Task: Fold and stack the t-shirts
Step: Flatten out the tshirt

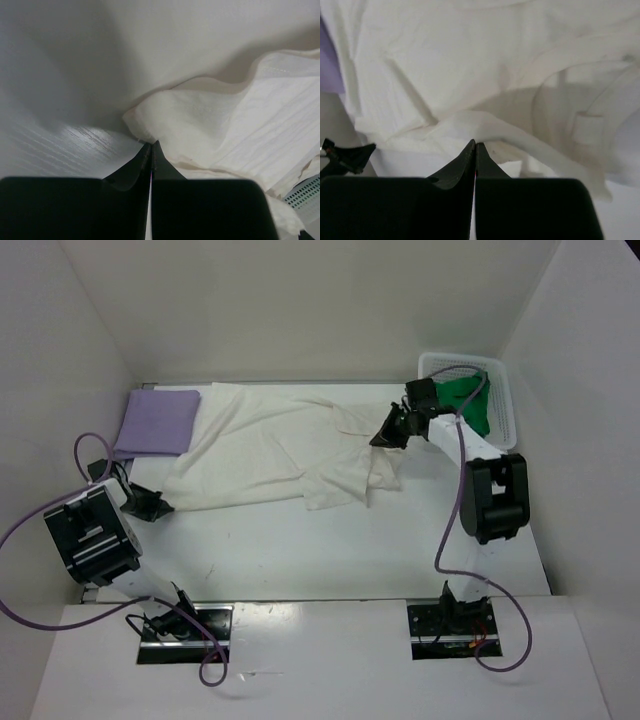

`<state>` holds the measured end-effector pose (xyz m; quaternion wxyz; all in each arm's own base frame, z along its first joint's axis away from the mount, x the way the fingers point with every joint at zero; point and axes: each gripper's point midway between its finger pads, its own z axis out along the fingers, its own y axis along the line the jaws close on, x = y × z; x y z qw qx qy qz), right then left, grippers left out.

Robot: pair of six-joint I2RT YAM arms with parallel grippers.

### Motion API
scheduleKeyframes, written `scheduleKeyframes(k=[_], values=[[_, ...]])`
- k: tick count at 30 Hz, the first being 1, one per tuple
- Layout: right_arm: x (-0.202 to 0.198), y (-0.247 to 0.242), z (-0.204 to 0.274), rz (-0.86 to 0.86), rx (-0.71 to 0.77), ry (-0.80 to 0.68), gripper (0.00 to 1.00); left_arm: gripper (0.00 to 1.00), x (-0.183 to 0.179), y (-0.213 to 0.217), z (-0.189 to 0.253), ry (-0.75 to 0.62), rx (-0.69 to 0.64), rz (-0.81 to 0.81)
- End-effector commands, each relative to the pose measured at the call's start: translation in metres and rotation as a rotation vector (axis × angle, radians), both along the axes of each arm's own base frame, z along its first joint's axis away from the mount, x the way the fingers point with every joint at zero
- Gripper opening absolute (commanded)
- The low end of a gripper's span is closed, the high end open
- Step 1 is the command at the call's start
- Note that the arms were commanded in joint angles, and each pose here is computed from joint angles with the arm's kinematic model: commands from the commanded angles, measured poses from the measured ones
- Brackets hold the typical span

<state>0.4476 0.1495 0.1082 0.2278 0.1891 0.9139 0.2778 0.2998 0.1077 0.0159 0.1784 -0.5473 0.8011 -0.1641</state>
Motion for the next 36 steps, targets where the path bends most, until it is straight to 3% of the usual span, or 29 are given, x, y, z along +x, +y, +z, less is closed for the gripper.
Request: scheduleKeyframes(k=[1,4,5,10,12,15,17,19,20,21,22,26,30,34,36], values=[[-0.032,0.029,0.108,0.112,0.011,-0.249,0.00,0.01,0.016,0.011,0.014,-0.065,0.036,-0.006],[-0.107,0.033,0.125,0.155,0.063,-0.244,0.00,0.01,0.017,0.010,0.018,-0.080,0.033,-0.011],[-0.136,0.032,0.106,0.158,0.079,-0.165,0.00,0.01,0.017,0.010,0.018,-0.080,0.033,-0.011],[-0.196,0.029,0.119,0.188,0.153,-0.144,0.00,0.03,0.017,0.010,0.018,-0.080,0.033,-0.011],[-0.194,0.027,0.118,0.189,0.136,-0.154,0.00,0.03,0.017,0.010,0.018,-0.080,0.033,-0.011],[-0.157,0.017,0.096,0.137,0.118,-0.175,0.00,0.03,0.016,0.009,0.021,-0.080,0.033,-0.011],[-0.128,0.000,0.049,0.067,0.101,-0.082,0.00,0.06,0.017,0.009,0.024,-0.089,0.039,-0.011],[-0.092,0.000,0.039,0.046,0.079,-0.112,0.00,0.08,0.015,0.008,0.024,-0.090,0.039,-0.011],[-0.078,-0.001,0.011,0.029,0.054,-0.054,0.00,0.10,0.015,0.008,0.024,-0.090,0.040,-0.011],[-0.067,-0.002,0.004,0.030,0.040,-0.050,0.00,0.14,0.013,0.007,0.026,-0.094,0.042,-0.011],[-0.056,-0.003,-0.002,0.032,0.021,-0.047,0.00,0.24,0.013,0.007,0.026,-0.094,0.042,-0.011],[-0.006,-0.007,-0.011,-0.008,0.026,-0.046,0.00,0.40,0.012,0.008,0.034,-0.112,0.067,-0.007],[0.008,-0.016,0.002,-0.042,0.028,-0.078,0.19,0.41,0.012,0.011,0.033,-0.102,0.071,0.017],[-0.019,-0.020,0.026,-0.048,0.026,-0.117,0.43,0.40,0.006,0.020,0.033,-0.078,0.077,0.056],[-0.033,-0.023,0.039,-0.061,0.027,-0.144,0.49,0.37,0.002,0.031,0.033,-0.064,0.097,0.091]])
